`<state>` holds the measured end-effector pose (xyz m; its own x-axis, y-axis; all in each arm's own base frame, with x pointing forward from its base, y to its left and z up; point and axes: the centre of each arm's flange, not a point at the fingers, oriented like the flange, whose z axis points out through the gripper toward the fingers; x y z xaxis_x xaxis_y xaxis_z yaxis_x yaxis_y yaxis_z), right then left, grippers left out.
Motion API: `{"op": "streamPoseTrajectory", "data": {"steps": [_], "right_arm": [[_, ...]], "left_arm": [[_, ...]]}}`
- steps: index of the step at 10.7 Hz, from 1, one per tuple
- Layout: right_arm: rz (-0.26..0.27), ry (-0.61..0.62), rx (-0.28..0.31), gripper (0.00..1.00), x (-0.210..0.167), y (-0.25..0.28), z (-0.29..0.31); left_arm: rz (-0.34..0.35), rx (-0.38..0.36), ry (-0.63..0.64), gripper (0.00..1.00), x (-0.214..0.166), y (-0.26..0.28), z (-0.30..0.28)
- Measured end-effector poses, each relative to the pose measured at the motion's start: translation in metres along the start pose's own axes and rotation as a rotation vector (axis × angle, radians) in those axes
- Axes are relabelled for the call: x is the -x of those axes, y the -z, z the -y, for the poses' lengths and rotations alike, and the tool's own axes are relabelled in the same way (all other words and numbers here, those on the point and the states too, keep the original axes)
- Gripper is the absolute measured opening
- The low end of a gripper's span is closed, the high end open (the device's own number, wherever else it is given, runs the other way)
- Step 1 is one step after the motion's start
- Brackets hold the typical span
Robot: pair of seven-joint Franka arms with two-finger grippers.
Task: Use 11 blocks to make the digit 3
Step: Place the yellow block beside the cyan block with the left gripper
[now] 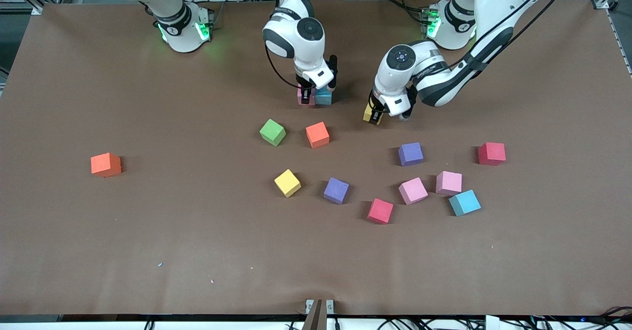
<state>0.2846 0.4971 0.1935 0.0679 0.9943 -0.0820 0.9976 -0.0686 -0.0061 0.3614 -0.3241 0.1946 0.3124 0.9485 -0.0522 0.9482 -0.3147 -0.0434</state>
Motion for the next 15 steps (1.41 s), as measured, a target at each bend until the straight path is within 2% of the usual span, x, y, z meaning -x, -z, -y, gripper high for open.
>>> {"op": "streamPoseTrajectory", "data": {"steps": [2, 5, 6, 10, 13, 15], "right_arm": [[0.000, -0.016, 0.000, 0.59, -0.001, 0.000, 0.001], [0.006, -0.015, 0.000, 0.93, -0.003, -0.007, 0.005], [0.007, -0.015, 0.000, 1.00, -0.003, -0.008, 0.004], [0.002, -0.009, 0.005, 1.00, -0.007, -0.005, 0.002], [0.034, -0.008, -0.008, 1.00, -0.005, 0.006, -0.001], [0.037, -0.010, -0.009, 1.00, -0.003, 0.017, -0.002]], "left_arm": [[0.005, 0.008, 0.089, 0.62, 0.004, 0.003, -0.002], [0.011, 0.012, 0.158, 0.62, 0.018, 0.006, 0.003], [0.012, 0.011, 0.174, 0.62, 0.022, 0.006, 0.005], [-0.003, 0.002, 0.214, 0.62, 0.027, 0.005, 0.009], [-0.012, -0.008, 0.220, 0.62, 0.030, 0.002, 0.012], [-0.011, -0.009, 0.220, 0.62, 0.034, 0.002, 0.014]]}}
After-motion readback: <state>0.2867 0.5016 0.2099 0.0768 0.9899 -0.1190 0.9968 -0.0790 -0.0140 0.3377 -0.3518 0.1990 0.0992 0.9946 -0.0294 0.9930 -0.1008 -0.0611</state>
